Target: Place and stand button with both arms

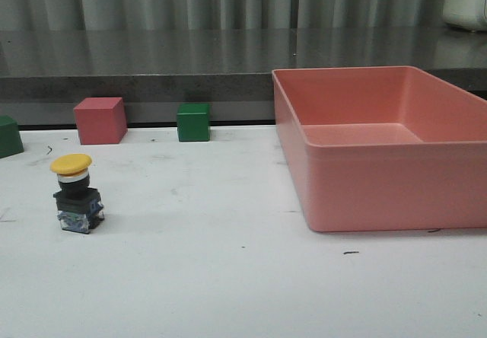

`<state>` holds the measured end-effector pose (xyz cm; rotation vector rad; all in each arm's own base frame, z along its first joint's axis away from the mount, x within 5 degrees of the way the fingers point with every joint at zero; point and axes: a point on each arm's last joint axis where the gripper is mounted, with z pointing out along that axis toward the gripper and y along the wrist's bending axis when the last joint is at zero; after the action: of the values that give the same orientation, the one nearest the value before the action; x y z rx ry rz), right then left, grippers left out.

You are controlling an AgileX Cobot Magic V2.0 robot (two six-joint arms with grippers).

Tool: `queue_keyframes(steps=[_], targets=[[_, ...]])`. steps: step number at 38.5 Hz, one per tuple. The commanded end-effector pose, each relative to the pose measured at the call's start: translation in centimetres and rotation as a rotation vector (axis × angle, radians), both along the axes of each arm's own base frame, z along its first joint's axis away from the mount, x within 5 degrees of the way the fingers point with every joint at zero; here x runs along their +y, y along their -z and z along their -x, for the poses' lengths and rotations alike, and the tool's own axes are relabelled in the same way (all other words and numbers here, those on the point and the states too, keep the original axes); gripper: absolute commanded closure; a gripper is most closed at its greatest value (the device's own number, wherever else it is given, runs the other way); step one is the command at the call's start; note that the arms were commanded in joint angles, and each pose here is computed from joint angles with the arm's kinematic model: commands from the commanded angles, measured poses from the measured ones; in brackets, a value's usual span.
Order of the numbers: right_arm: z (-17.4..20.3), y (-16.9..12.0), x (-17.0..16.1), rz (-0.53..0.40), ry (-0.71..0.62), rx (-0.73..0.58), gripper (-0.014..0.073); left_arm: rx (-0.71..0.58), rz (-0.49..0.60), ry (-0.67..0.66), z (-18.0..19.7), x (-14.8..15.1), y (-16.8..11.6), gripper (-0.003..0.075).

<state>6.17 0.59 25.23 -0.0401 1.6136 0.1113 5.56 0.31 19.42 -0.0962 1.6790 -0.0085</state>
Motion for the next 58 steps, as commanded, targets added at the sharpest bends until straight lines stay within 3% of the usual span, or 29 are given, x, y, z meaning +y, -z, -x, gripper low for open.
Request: queue_keyframes(steps=[1, 11, 58], targets=[[0.1, 0.0, 0.0, -0.023, -0.001, -0.135, 0.0658, -0.104, 0.014, 0.001, 0.1, 0.0, -0.7, 0.0740], [0.4, 5.1, 0.0, -0.051, 0.001, -0.062, 0.0658, -0.104, 0.014, 0.001, 0.1, 0.0, -0.7, 0.0740], [0.7, 5.2, 0.0, -0.050, -0.001, -0.054, 0.0658, -0.102, 0.014, 0.001, 0.1, 0.0, -0.7, 0.0740]])
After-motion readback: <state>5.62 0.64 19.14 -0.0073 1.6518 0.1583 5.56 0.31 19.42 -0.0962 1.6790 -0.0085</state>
